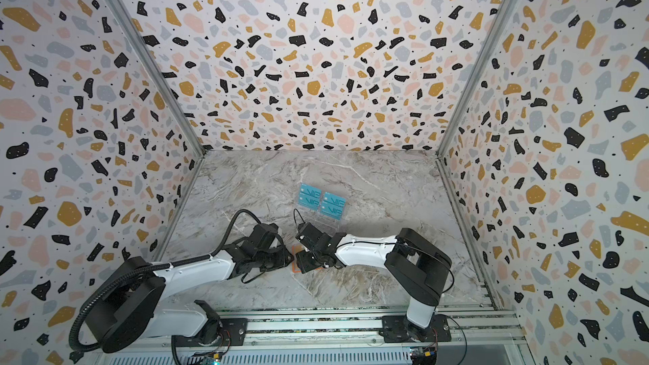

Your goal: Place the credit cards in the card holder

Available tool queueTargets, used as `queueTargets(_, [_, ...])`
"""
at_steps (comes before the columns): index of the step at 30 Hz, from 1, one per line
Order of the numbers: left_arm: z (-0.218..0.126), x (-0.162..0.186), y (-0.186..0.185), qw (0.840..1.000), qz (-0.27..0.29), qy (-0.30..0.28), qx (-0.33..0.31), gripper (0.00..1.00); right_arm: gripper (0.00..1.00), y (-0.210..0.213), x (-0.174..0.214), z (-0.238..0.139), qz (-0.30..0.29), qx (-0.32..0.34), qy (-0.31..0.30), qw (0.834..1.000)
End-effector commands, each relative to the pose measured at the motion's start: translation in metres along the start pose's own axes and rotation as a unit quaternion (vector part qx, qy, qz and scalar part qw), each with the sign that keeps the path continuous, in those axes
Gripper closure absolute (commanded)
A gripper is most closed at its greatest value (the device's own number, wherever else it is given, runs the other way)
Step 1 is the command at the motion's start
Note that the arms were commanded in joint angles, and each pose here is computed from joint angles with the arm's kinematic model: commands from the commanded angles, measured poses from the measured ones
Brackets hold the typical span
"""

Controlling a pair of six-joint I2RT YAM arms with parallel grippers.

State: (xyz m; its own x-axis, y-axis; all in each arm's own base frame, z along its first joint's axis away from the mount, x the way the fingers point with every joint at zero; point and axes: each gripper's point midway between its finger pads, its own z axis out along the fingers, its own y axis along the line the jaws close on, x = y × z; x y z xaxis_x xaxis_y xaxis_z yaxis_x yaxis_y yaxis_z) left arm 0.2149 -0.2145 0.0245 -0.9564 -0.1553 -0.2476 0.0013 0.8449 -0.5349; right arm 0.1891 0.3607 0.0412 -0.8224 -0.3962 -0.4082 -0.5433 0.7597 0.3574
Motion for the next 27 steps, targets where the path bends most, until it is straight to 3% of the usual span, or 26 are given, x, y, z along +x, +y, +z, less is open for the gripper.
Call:
queueTargets(1, [-0.001,-0.011,-0.011,1.0,0.009,-0.01,0.014,0.72,0.41,0.007,-0.015,-0.023,0.004,-0.027,-0.039,0.999])
queueTargets(6, [0.0,-0.015,-0.023,0.999,0.008,-0.007,0.032,0.72,0.41,-0.016,-0.018,-0.039,0.026,-0.022,-0.053,0.998])
queueTargets(13, [-0.016,-0.03,-0.02,0.999,0.034,-0.025,-0.015,0.72,0.42,-0.046,-0.025,-0.06,0.033,-0.006,-0.073,0.997])
queueTargets(17, [-0.025,-0.037,-0.024,0.998,0.043,-0.035,-0.025,0.72,0.5,-0.067,-0.037,-0.076,0.05,-0.024,-0.096,0.994])
queueTargets(21, [-0.026,-0.042,-0.041,0.998,0.036,-0.048,0.006,0.72,0.65,-0.066,-0.051,-0.089,0.036,-0.042,-0.119,0.991])
queueTargets(27, [-0.018,-0.051,-0.077,0.996,0.029,-0.074,0.04,0.73,0.72,-0.059,-0.057,-0.096,0.027,-0.067,-0.138,0.988])
